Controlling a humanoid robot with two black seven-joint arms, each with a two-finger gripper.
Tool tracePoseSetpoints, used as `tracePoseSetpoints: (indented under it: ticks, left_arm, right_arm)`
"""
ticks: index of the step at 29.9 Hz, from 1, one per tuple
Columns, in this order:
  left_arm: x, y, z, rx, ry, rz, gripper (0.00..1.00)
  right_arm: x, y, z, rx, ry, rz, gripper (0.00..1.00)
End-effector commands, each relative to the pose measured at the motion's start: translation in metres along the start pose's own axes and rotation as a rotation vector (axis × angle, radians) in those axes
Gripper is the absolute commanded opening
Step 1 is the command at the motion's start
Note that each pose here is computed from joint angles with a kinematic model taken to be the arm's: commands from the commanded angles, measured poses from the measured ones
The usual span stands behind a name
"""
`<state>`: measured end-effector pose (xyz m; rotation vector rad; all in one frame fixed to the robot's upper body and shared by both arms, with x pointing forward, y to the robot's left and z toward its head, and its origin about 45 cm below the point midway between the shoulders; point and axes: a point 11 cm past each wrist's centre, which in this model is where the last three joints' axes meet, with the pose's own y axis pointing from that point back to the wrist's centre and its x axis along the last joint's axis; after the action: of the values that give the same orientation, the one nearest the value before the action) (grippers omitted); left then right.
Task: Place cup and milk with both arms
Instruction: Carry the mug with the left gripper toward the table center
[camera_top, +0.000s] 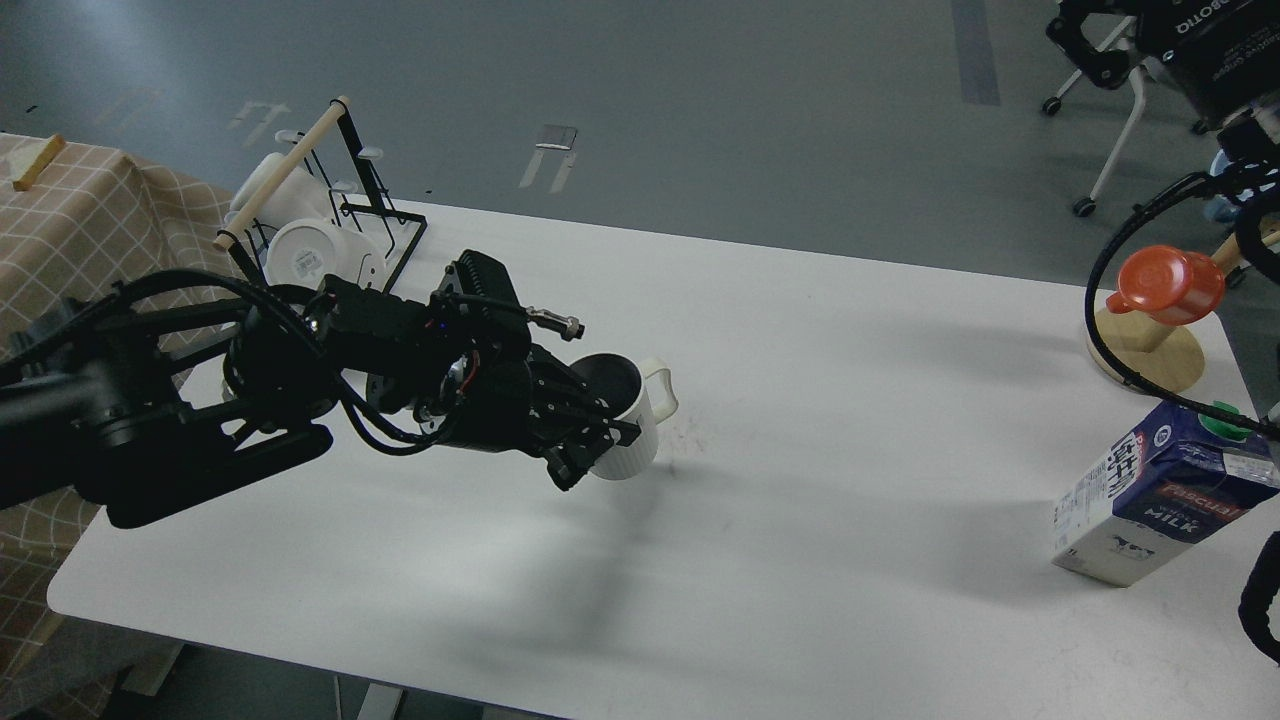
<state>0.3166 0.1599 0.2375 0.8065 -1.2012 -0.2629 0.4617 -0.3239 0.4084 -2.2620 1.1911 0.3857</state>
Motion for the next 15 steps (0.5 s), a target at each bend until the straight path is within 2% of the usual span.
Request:
tracePoseSetpoints:
  ticks: [1,6,15]
  left_arm:
    - [0.001,-0.019,0.016,-0.045,-0.047,-0.021,0.0]
    - [0.005,-0.054,0.04,-0.088,-0.106,-0.051,0.0]
    - [-0.001,-0.072,0.042,-0.081,-0.129,-0.094,0.0]
  right_arm:
    - [0.003,0.004,-0.004,0.004,0.008,0.01,1.0]
    - [0.004,0.005,-0.003,0.002,0.007,0.011,1.0]
    - [0.006,0.007,-0.006,0.011,0.005,0.019,1.0]
